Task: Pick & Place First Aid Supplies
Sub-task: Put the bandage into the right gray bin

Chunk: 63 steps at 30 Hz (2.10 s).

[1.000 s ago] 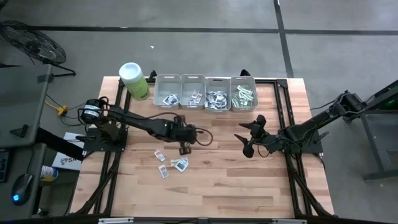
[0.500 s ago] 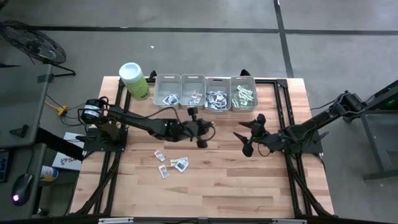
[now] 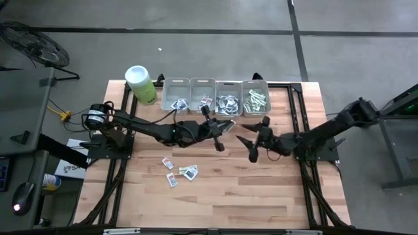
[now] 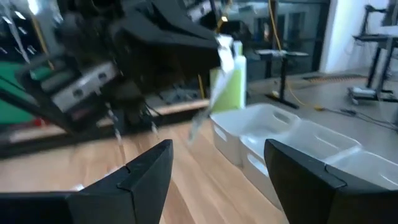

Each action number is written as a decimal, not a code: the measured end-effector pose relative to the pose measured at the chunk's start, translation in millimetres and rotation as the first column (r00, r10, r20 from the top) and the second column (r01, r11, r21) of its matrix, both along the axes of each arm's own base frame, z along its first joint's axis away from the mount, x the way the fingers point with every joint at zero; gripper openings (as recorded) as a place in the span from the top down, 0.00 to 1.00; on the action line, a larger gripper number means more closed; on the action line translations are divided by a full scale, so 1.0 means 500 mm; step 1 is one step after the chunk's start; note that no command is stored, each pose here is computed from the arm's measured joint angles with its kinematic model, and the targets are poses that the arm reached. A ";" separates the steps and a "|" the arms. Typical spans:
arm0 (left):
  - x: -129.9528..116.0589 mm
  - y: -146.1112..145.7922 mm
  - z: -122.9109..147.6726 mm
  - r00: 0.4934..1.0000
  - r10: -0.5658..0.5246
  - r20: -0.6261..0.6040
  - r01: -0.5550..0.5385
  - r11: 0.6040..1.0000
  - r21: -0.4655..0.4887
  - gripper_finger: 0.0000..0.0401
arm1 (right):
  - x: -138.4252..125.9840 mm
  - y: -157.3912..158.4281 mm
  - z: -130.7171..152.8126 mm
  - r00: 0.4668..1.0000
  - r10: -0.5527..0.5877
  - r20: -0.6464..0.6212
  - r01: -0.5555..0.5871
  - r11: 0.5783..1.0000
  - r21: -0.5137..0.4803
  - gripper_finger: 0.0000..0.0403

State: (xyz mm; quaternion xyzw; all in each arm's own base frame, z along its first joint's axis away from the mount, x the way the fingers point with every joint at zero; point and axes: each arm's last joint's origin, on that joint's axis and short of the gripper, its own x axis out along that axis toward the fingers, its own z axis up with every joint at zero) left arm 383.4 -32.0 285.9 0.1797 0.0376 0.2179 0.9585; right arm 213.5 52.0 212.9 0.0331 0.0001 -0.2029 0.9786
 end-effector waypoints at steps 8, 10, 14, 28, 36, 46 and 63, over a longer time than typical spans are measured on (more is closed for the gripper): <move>0.000 0.000 0.001 1.000 -0.002 0.004 0.002 1.000 -0.001 1.00 | 0.045 -0.031 -0.016 0.991 0.061 0.121 -0.064 0.998 0.015 0.39; 0.000 0.000 0.001 1.000 -0.002 0.003 0.002 1.000 0.000 1.00 | 0.053 -0.038 -0.019 0.984 0.091 0.156 -0.095 0.995 0.014 0.39; 0.000 0.000 0.001 1.000 -0.002 0.004 0.002 1.000 0.000 1.00 | 0.073 -0.052 -0.022 0.974 0.118 0.196 -0.125 0.992 0.019 0.39; 0.000 0.000 0.001 1.000 -0.002 -0.006 0.002 1.000 0.016 1.00 | 0.106 -0.069 -0.030 0.985 0.079 0.155 -0.085 0.996 0.027 0.59; 0.000 0.000 0.000 1.000 -0.002 -0.011 0.002 1.000 0.015 1.00 | 0.106 -0.070 -0.035 0.990 0.063 0.124 -0.066 0.998 0.021 0.94; -0.002 0.003 -0.003 0.997 0.062 -0.047 -0.059 0.996 0.062 0.82 | 0.106 -0.072 -0.044 0.996 0.035 0.080 -0.038 0.999 0.035 0.99; -0.023 0.017 -0.015 0.923 0.350 -0.162 -0.338 0.936 0.098 0.47 | 0.018 -0.174 -0.027 0.916 -0.303 -0.264 0.327 0.944 0.049 1.00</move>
